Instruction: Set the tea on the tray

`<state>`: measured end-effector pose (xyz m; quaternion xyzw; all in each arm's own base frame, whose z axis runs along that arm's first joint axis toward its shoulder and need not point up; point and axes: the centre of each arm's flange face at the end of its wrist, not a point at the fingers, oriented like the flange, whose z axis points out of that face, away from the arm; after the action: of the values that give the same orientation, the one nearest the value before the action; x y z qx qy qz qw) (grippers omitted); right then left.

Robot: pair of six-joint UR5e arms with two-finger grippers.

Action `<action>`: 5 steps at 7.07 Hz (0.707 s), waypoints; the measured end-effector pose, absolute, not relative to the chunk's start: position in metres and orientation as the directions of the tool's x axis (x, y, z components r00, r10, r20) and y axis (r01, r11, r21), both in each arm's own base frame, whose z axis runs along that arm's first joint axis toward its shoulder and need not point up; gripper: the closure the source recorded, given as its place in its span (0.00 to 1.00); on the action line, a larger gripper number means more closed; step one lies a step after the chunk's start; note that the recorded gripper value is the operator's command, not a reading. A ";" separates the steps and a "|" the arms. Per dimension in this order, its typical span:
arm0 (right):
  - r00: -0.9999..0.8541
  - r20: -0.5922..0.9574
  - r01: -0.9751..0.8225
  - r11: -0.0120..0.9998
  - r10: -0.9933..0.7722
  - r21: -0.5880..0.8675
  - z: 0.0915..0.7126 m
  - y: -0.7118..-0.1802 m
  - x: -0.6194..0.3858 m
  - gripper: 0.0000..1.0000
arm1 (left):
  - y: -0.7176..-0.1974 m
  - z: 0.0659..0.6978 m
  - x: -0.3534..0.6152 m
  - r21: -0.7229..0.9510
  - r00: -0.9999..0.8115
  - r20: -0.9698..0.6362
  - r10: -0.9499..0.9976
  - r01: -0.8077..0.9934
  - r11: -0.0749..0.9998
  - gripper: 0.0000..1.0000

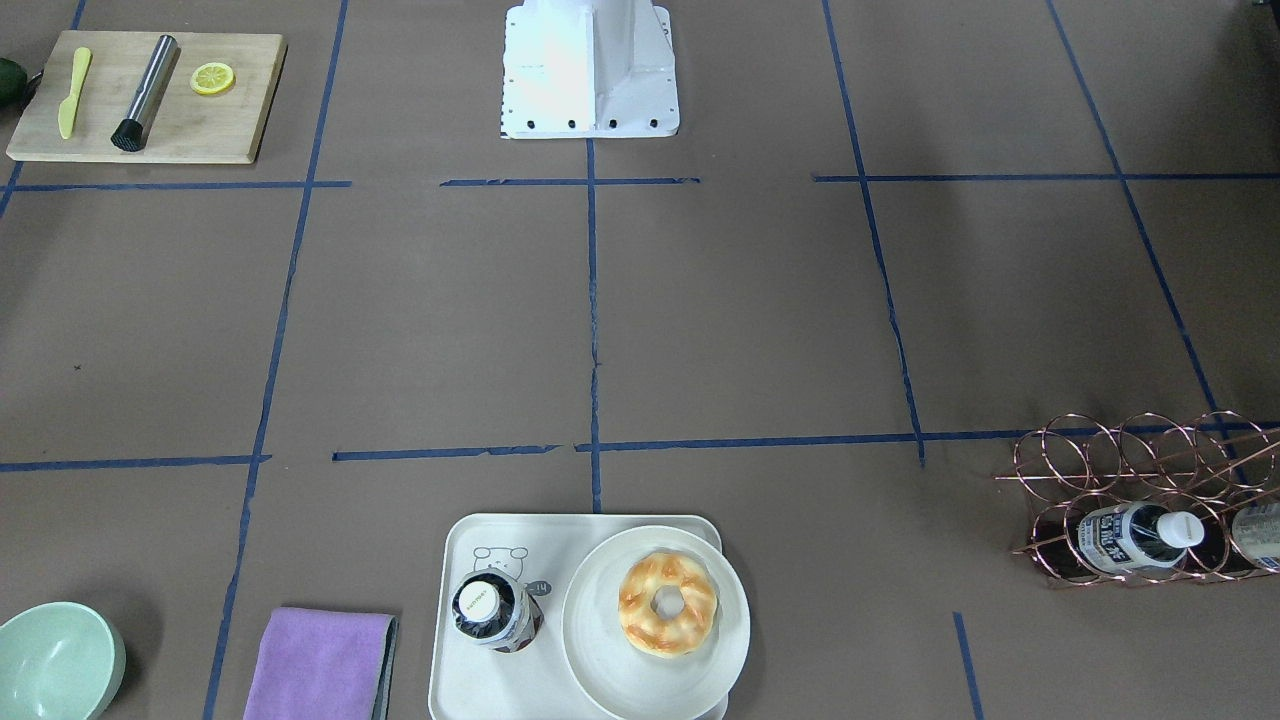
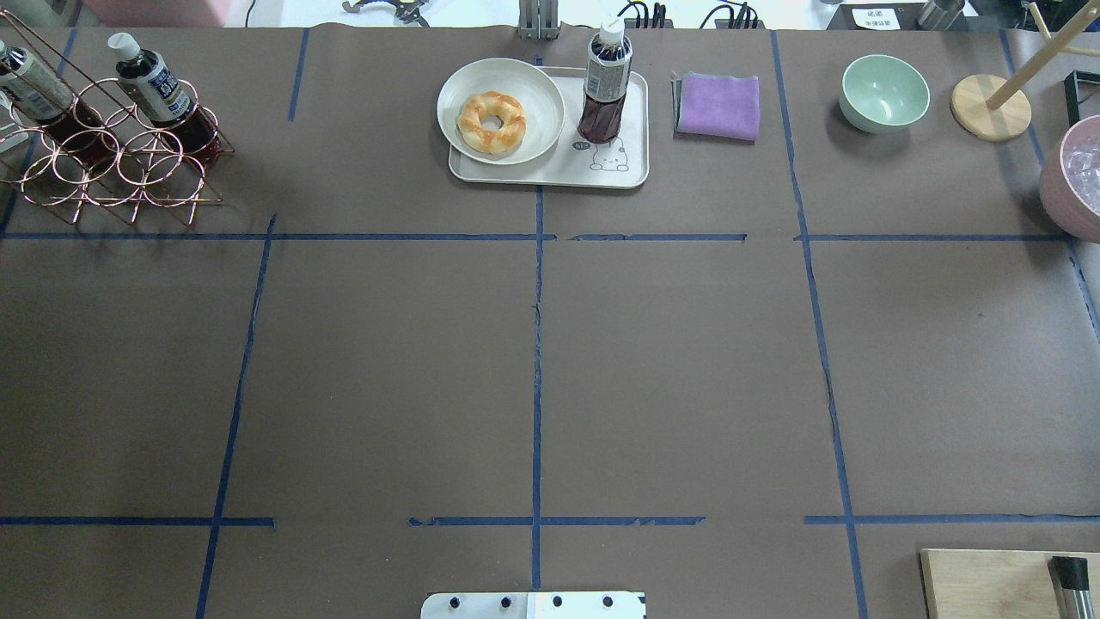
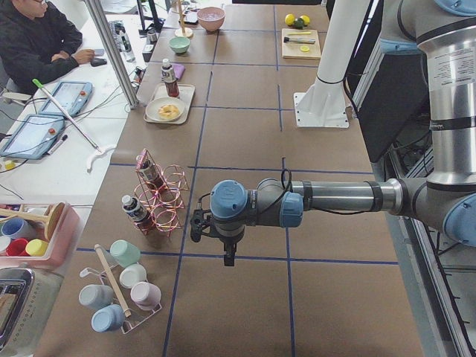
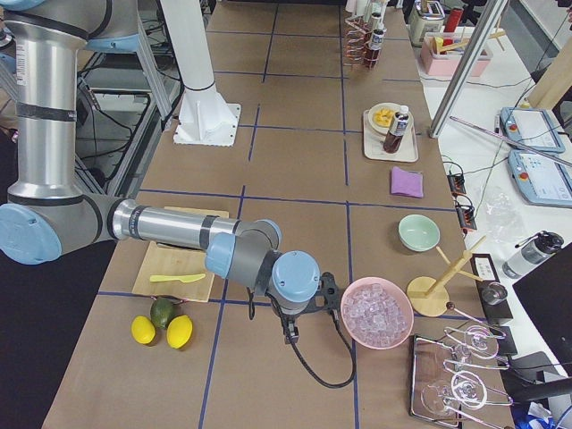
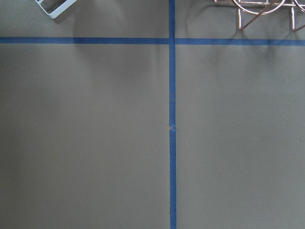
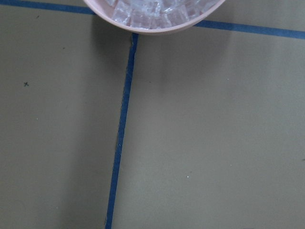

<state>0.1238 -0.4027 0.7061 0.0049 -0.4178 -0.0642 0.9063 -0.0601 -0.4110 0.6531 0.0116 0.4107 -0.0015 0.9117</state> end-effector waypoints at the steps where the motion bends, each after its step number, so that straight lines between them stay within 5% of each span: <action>1: 0.655 0.752 0.057 0.997 -0.070 0.044 0.703 -0.407 0.124 0.00 | -0.412 0.654 -0.060 0.019 0.663 -0.749 0.006 0.012 1.000 0.00; 5: 0.668 0.743 0.011 0.999 -0.037 0.040 0.679 -0.426 0.097 0.00 | -0.412 0.656 -0.060 0.016 0.663 -0.749 0.004 0.012 1.000 0.00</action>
<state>0.0968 -0.4264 0.6787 0.0162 -0.4071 -0.0131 0.9131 -0.0601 -0.4117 0.6561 0.0097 0.4108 -0.0023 0.9117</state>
